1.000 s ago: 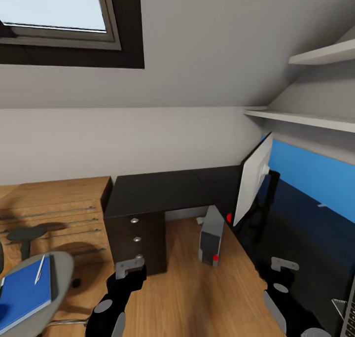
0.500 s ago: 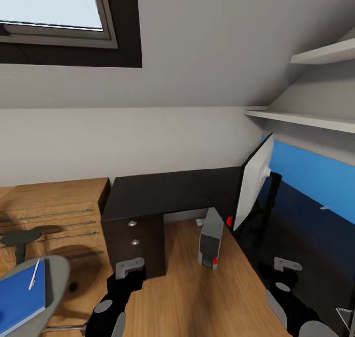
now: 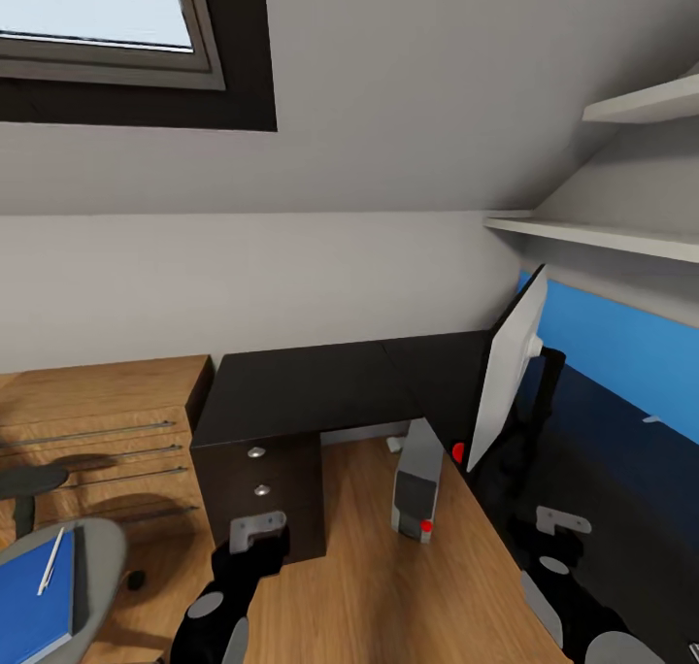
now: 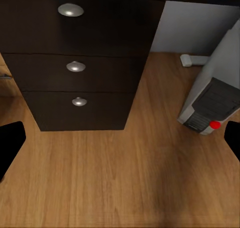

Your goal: In the bedroom, organize the workspace by keeping the computer under the desk, ensuring the monitor is on the desk, placing the keyboard on the desk next to the monitor, placing the mouse on the desk next to the keyboard, moving the folder from the swivel chair onto the desk next to the mouse, stacking the notebook on top of the folder with the pen on top of the notebook, and positioning the swivel chair next to the desk.

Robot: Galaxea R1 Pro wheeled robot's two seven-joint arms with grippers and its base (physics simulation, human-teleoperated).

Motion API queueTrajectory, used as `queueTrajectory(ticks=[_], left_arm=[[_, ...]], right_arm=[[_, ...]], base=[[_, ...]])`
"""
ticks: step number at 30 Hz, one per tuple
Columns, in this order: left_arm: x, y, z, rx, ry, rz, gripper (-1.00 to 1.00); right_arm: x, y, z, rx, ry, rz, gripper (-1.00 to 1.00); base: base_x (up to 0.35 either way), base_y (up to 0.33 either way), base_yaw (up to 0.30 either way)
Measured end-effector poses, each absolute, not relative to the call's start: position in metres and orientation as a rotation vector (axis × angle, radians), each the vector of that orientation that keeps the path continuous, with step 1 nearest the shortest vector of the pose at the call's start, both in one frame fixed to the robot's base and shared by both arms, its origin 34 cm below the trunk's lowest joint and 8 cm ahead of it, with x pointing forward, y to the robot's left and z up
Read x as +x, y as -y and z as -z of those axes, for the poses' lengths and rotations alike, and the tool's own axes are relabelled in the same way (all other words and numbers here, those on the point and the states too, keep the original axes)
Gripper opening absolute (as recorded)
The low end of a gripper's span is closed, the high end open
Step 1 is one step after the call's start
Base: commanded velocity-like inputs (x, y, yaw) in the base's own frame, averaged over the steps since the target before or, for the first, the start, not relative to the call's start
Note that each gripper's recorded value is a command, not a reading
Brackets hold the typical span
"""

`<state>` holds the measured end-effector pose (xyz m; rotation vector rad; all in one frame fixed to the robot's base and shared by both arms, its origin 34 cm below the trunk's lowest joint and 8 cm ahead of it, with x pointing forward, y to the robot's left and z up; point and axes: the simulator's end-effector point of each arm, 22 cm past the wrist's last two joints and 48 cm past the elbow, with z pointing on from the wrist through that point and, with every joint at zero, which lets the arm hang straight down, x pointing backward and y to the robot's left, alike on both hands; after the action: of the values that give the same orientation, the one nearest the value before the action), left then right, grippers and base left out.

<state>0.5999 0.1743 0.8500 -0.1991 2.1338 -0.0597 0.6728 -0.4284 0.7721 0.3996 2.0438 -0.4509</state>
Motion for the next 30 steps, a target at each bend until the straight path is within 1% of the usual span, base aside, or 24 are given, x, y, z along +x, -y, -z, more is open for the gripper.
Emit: queueTrajectory(ticks=[30], left_arm=[[0.603, -0.175, -0.845, -0.204, -2.116, 0.063, 1.0]], right_arm=[[0.68, 0.426, -0.767, 0.386, -2.004, 0.441, 1.0]], base=[[0.001, 0.0, 0.0]])
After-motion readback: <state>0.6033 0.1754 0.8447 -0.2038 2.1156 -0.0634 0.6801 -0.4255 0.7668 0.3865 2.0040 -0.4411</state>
